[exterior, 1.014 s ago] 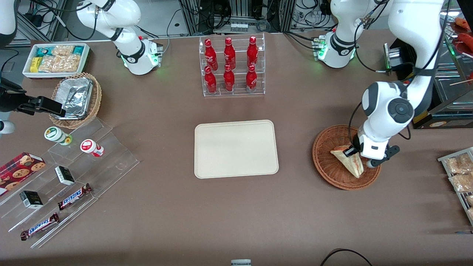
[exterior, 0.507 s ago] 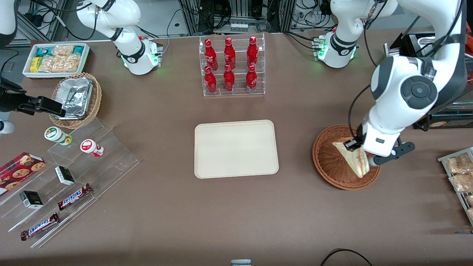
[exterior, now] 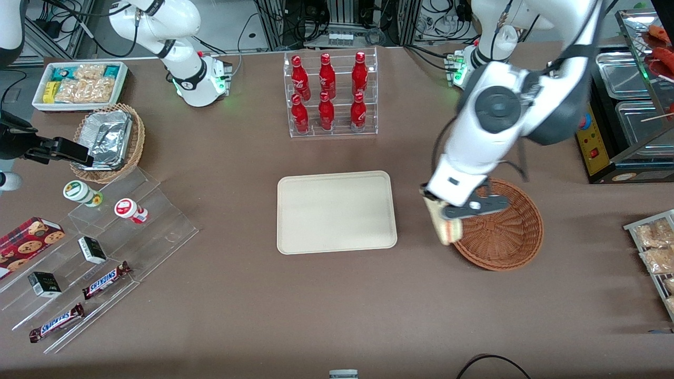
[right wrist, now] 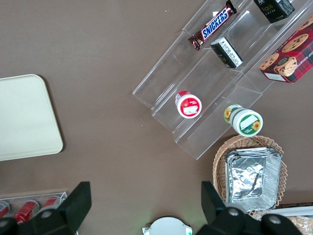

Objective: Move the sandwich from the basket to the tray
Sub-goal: 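Lift the sandwich and carry it over the cream tray, then lower the sandwich onto the tray and open the left gripper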

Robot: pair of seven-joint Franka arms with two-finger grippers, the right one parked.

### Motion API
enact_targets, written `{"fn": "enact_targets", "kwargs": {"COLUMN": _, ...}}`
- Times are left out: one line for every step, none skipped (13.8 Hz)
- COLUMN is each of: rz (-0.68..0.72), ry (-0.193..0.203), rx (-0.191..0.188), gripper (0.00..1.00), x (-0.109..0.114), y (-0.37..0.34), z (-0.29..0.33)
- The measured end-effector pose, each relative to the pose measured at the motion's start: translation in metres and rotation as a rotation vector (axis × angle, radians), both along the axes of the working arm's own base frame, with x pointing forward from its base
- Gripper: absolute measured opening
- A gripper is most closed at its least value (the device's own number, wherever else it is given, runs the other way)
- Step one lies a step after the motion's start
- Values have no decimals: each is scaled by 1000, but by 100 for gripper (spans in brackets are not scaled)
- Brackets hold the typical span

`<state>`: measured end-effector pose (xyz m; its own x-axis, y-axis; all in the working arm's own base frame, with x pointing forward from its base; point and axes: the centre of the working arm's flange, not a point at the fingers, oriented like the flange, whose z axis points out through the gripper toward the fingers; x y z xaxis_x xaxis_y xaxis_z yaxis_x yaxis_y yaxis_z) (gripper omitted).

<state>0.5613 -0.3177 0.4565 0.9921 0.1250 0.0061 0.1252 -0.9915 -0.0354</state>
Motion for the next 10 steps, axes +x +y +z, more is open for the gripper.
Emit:
{"fn": "enact_targets", "kwargs": {"rz": -12, "ry": 15, "rx": 5, "gripper": 17, "x": -6, "y": -24, "z": -14}}
{"fn": "enact_targets", "kwargs": {"rz": -25, "ry": 30, "rx": 12, "gripper": 17, "x": -12, "y": -44, "z": -29}}
{"fn": "enact_targets", "kwargs": {"rz": -44, "ry": 43, "rx": 17, "gripper": 17, "x": -16, "y": -63, "z": -43}}
{"fn": "enact_targets", "kwargs": {"rz": -64, "ry": 49, "rx": 18, "gripper": 17, "x": -20, "y": -80, "z": -56}}
{"fn": "enact_targets", "kwargs": {"rz": -85, "ry": 48, "rx": 13, "gripper": 17, "x": -23, "y": -97, "z": -69}}
{"fn": "enact_targets", "kwargs": {"rz": -107, "ry": 46, "rx": 7, "gripper": 17, "x": -26, "y": -113, "z": -81}}
{"fn": "enact_targets", "kwargs": {"rz": -128, "ry": 45, "rx": 3, "gripper": 17, "x": -31, "y": -129, "z": -95}}
{"fn": "enact_targets", "kwargs": {"rz": -145, "ry": 43, "rx": -2, "gripper": 17, "x": -37, "y": -143, "z": -107}}
{"fn": "enact_targets", "kwargs": {"rz": -151, "ry": 39, "rx": -8, "gripper": 17, "x": -43, "y": -155, "z": -119}}
{"fn": "enact_targets", "kwargs": {"rz": -152, "ry": 35, "rx": -13, "gripper": 17, "x": -49, "y": -166, "z": -128}}
